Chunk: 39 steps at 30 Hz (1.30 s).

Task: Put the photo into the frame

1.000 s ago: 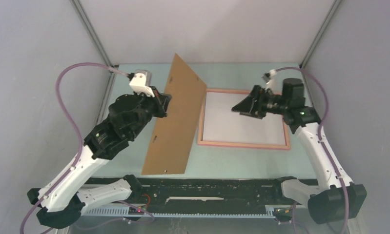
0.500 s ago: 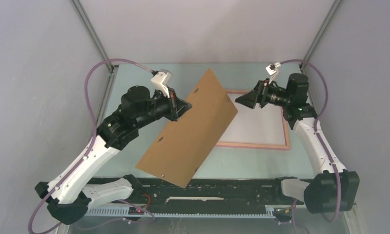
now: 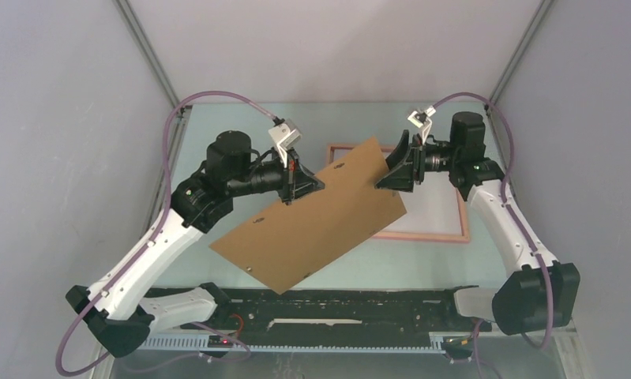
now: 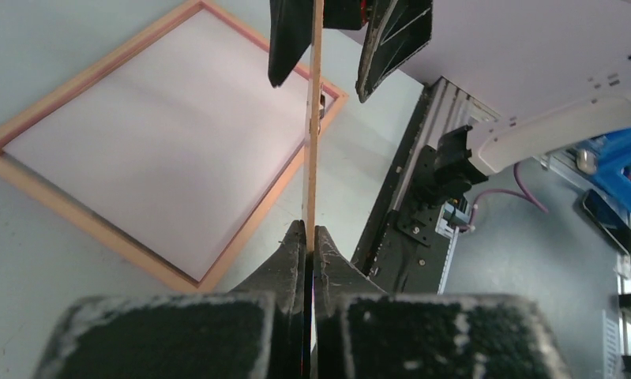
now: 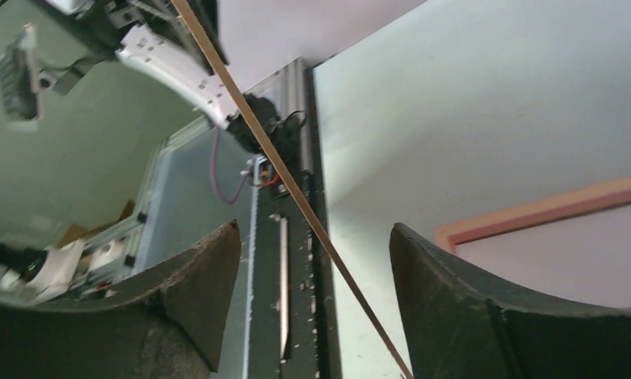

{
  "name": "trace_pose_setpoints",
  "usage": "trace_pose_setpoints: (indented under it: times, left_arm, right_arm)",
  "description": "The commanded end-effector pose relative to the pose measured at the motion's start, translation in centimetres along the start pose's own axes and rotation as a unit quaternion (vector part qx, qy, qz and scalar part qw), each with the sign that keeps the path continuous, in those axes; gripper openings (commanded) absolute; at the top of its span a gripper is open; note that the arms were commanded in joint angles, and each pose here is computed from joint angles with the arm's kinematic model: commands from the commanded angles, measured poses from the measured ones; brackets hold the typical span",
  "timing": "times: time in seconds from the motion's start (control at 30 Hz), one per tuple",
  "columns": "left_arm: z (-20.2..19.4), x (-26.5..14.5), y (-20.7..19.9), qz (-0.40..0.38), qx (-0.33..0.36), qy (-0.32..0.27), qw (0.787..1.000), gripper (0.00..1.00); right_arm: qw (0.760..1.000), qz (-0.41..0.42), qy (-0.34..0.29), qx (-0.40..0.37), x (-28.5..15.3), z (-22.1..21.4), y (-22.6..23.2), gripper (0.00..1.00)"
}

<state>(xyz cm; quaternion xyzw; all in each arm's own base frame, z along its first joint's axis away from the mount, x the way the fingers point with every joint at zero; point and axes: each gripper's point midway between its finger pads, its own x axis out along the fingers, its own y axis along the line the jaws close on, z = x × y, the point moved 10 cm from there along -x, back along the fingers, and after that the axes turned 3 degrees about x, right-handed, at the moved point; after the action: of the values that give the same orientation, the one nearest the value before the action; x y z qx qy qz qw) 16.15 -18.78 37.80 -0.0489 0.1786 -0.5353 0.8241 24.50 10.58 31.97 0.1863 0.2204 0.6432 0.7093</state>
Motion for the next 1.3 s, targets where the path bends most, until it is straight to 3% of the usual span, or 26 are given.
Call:
trace_pose_setpoints:
  times: [0.0,0.37,0.53,0.6,0.67,0.73,0.8,0.87,1.0,1.03,1.1,1.27]
  left_arm:
    - [1.8,-0.4,-0.7,-0.072,0.055,-0.036,0.995,0.0]
    - [1.9,-0.5,0.1,-0.13,0.029,-0.039,0.99,0.0]
    - [2.0,-0.4,0.9,-0.118,0.006,-0.044,0.992,0.0]
    - [2.1,-0.6,1.9,-0.068,-0.023,-0.051,0.996,0.19]
    - [2.1,-1.3,3.4,0.019,-0.06,-0.059,0.996,0.5]
    - [2.0,-2.6,5.2,0.136,-0.096,-0.062,0.984,0.63]
    - [2.0,-4.2,6.6,0.262,-0.128,-0.061,0.955,0.7]
    - [1.9,-5.9,7.8,0.378,-0.148,-0.071,0.911,0.72]
    - [1.0,-8.7,9.0,0.54,-0.15,-0.101,0.822,0.71]
    - [0.6,-8.8,9.3,0.552,-0.149,-0.107,0.813,0.71]
    - [-0.5,-8.2,9.7,0.545,-0.153,-0.111,0.817,0.72]
    - [-3.8,-3.8,11.5,0.458,-0.208,-0.063,0.862,0.72]
  right_arm:
    - [0.997,0.076,0.023,-0.025,0.1,-0.2,2.9,0.74]
    - [0.993,0.11,0.043,-0.02,1.0,-1.4,5.8,0.45]
    - [0.996,0.08,0.026,-0.008,0.7,-0.6,6.2,0.0]
    - [0.999,0.027,-0.008,0.015,-0.1,-0.1,5.7,0.0]
    - [0.997,-0.023,-0.054,0.052,-1.2,0.4,4.8,0.0]
    - [0.987,-0.065,-0.097,0.106,-2.6,0.6,3.8,0.0]
    - [0.973,-0.098,-0.128,0.165,-4.1,0.7,2.7,0.0]
    - [0.961,-0.114,-0.146,0.203,-5.1,0.7,2.3,0.0]
    - [0.942,-0.148,-0.193,0.232,-8.1,1.1,2.0,0.0]
    - [0.937,-0.156,-0.203,0.238,-8.8,1.3,1.9,0.0]
    - [0.928,-0.172,-0.22,0.247,-10.2,1.5,1.6,0.0]
    - [0.916,-0.177,-0.254,0.256,-12.4,2.6,1.4,0.0]
